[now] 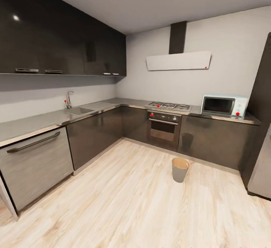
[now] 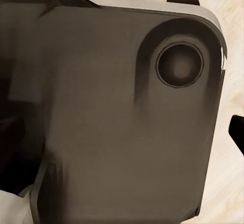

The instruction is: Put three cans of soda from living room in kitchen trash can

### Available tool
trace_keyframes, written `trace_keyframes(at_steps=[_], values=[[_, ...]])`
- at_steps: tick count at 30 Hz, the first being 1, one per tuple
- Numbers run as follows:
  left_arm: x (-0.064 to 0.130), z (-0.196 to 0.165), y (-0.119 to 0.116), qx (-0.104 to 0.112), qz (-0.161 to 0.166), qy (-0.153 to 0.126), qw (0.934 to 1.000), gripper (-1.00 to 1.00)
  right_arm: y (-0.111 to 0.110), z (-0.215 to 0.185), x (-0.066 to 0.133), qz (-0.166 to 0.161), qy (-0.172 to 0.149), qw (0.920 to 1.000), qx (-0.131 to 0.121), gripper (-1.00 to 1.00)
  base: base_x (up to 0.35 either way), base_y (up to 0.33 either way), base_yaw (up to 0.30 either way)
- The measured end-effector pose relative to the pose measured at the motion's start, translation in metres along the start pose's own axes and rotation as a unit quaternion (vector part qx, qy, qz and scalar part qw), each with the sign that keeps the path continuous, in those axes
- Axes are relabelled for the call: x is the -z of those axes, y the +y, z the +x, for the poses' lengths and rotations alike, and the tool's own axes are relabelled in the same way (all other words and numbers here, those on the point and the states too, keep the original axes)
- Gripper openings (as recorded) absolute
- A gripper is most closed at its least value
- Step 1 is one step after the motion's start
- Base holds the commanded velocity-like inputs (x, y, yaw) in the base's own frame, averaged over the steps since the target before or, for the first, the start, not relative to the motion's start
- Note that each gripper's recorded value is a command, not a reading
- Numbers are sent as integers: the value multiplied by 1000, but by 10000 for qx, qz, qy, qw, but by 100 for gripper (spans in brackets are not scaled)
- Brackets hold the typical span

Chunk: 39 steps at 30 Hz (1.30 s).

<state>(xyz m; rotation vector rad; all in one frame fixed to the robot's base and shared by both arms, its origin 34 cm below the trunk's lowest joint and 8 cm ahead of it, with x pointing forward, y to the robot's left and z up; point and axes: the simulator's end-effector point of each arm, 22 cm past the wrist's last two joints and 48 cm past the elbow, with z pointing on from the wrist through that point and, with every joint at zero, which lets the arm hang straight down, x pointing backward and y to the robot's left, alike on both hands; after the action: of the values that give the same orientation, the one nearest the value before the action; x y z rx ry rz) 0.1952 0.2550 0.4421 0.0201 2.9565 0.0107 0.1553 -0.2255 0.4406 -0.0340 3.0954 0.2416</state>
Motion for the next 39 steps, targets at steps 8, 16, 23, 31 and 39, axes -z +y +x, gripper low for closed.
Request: trace_keyframes(at_steps=[8,16,23,31,39], values=[[0,0,0,0,3,1,10000,100,0,0,0,0,0,10000,0,100,0,0,-205],[0,0,0,0,2,2,10000,100,0,0,0,-3,0,10000,0,100,0,0,-203],[0,0,0,0,0,1,10000,100,0,0,0,-3,2,10000,2,100,0,0,-203],[0,2,0,27,-3,29,10000,100,1,2,0,-5,23,10000,-1,100,0,0,-203],[0,5,-4,42,24,64,10000,100,0,5,0,-2,59,10000,-6,100,0,0,-175]])
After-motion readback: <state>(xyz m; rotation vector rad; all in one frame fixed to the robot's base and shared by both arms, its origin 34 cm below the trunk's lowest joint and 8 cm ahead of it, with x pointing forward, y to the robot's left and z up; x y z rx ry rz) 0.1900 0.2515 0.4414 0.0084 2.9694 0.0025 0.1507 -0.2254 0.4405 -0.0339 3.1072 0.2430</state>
